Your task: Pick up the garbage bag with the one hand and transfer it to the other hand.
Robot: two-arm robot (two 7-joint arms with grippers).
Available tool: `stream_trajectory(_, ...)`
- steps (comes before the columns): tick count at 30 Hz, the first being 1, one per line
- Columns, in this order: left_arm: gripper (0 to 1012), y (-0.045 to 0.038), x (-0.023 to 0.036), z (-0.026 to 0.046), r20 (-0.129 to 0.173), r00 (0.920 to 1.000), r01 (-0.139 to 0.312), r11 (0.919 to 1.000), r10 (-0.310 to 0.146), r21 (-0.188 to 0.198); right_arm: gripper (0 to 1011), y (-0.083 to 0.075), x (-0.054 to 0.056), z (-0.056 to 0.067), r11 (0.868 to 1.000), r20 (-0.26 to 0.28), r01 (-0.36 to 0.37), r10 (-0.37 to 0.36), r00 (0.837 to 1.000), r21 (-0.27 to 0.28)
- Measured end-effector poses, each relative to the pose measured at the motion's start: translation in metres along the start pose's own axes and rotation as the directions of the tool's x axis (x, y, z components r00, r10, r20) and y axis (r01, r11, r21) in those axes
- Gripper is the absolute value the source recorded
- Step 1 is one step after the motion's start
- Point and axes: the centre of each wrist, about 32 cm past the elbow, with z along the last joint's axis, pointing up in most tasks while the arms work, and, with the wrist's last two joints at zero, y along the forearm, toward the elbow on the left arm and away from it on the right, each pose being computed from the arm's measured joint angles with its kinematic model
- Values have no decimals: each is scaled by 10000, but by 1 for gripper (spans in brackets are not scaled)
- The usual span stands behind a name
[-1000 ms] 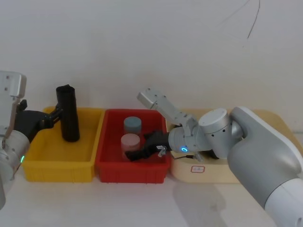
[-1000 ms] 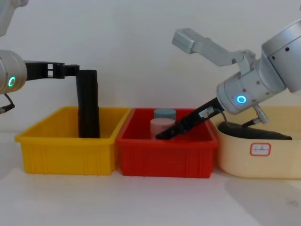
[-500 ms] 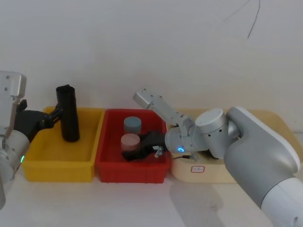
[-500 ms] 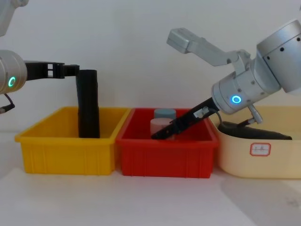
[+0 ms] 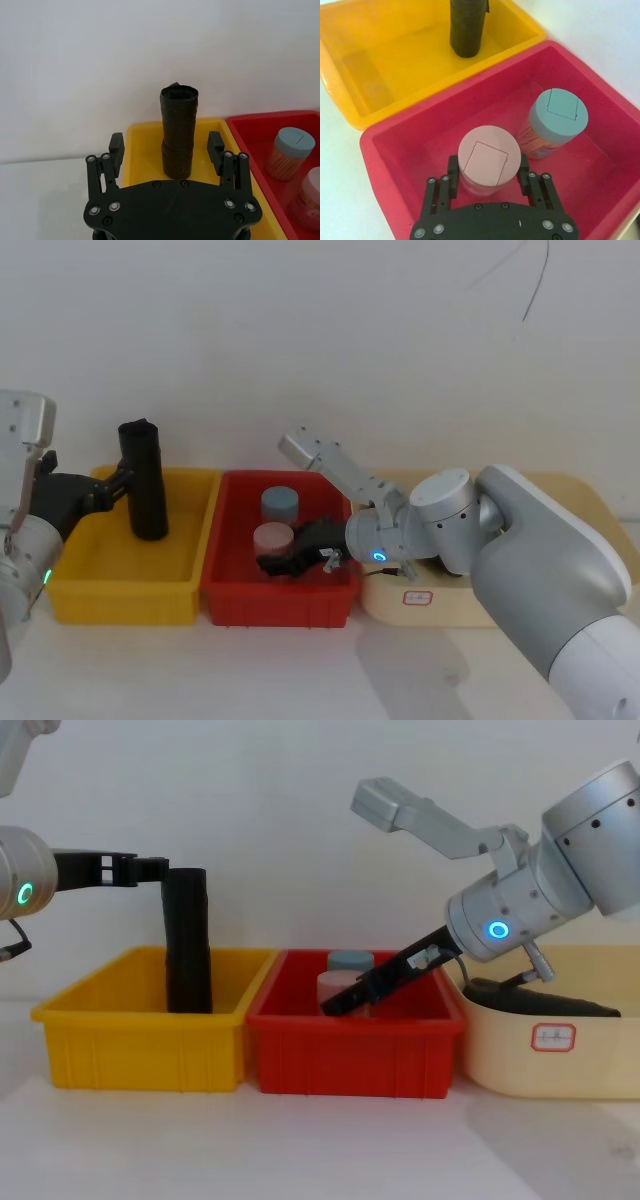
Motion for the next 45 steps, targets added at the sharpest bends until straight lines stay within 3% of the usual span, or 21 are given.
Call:
stream_trajectory(14,1002,0,0,0,0,10000,-1,10000,1,0,666,-79,-18,18,9997,23,12,-12,10000,250)
stream_trajectory(27,1002,0,0,0,1,10000,-2,10000,2,0,665,-553,-49,47,9877,189,768,-801,9966,1359)
stream_trajectory(33,1002,0,1,0,0,10000,-2,10000,2,1,665,-859,-88,37,9685,183,1324,-1394,9901,2109)
stream_trajectory(38,1002,0,1,0,0,10000,-3,10000,3,1,665,-1240,-122,-43,9331,-60,2070,-2147,9767,2941)
stream_trajectory(45,1002,0,1,0,0,10000,-3,10000,3,2,665,-1611,-159,-205,8915,-517,2899,-2905,9555,3482)
